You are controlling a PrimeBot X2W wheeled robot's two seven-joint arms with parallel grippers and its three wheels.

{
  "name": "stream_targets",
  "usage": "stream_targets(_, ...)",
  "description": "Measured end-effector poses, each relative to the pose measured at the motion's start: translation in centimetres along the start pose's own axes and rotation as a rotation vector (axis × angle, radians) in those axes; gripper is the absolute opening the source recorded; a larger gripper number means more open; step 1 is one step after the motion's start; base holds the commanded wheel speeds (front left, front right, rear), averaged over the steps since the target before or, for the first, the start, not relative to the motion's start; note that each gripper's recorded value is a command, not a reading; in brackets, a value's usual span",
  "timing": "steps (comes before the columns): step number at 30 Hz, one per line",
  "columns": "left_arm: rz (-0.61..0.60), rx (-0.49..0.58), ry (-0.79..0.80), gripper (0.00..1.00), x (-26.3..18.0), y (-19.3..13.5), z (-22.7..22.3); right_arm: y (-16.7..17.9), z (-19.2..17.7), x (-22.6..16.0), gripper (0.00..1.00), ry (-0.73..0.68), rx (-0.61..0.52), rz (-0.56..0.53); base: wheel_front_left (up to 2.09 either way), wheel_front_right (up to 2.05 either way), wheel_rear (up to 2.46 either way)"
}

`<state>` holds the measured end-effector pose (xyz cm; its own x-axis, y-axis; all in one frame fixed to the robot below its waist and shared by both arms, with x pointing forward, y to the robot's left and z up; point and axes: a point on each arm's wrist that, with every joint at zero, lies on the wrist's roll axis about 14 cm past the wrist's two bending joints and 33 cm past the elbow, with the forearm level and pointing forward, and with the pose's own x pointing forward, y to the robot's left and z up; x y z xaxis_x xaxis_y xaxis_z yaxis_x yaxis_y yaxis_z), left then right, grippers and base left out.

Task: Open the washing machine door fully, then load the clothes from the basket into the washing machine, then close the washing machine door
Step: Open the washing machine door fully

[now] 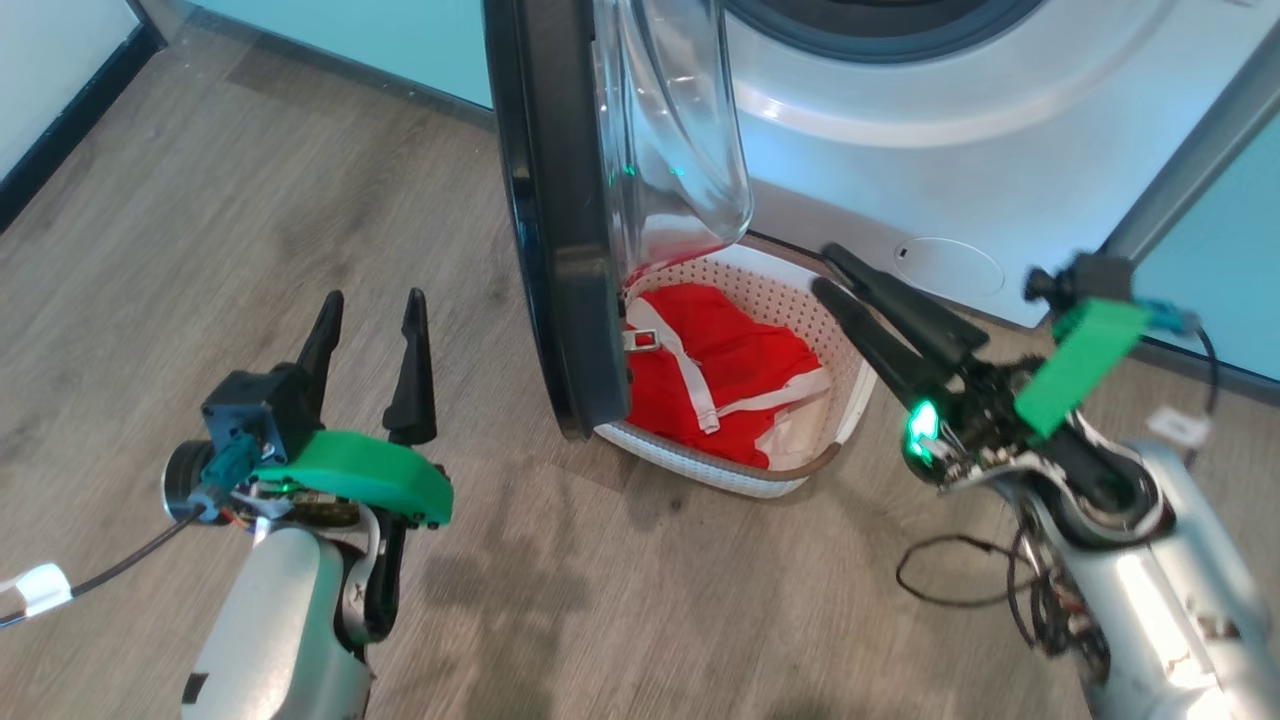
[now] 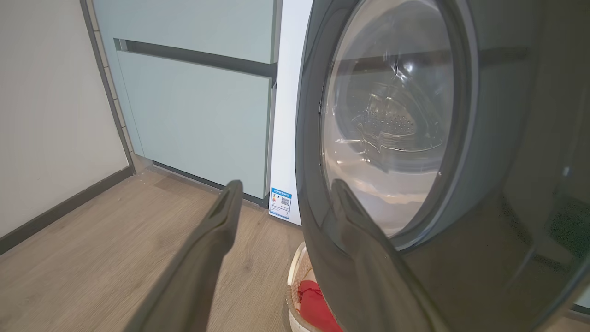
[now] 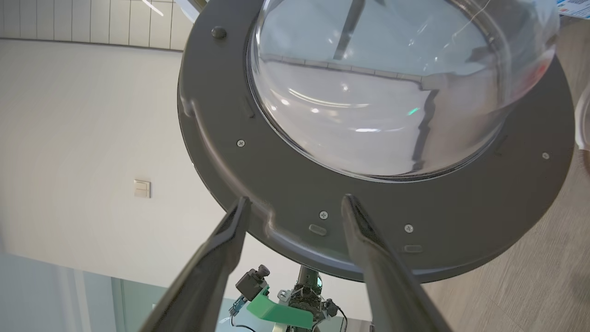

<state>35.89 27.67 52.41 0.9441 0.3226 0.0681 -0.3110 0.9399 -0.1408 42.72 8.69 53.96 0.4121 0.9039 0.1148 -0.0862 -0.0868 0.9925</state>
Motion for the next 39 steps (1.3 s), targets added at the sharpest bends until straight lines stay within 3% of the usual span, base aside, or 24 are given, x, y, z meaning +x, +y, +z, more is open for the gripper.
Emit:
stream_targets(4,-0.002,0.000,-0.002,1.00,0.1,-0.1,0.1,-0.2,0.9,-1.8,1.00,-0.115,-0.044,-0.013,0.00,0.00,0.00)
stream_targets(9,-0.006,-0.003,-0.003,1.00,0.2,-0.2,0.1,0.7,3.1,-3.5,1.00,-0.296,-0.225,-0.042,0.00,0.00,0.00)
stream_targets(17,-0.003,0.001,0.003,1.00,-0.3,0.1,0.1,3.6,6.8,-5.7,1.00,-0.537,-0.778,-0.110,0.00,0.00,0.00)
stream_targets(24,0.001,0.010,-0.006,1.00,-0.4,0.4,0.5,4.2,8.0,-6.7,1.00,-0.615,-1.232,-0.216,0.00,0.00,0.00)
stream_targets(33,0.003,0.011,-0.002,1.00,-0.7,0.5,0.4,2.0,7.5,-6.2,1.00,-0.572,-1.392,-0.327,0.00,0.00,0.00)
stream_targets(39,0.003,0.014,-0.004,1.00,-0.6,0.5,0.5,-0.3,7.0,-6.5,1.00,-0.527,-1.383,-0.392,0.00,0.00,0.00)
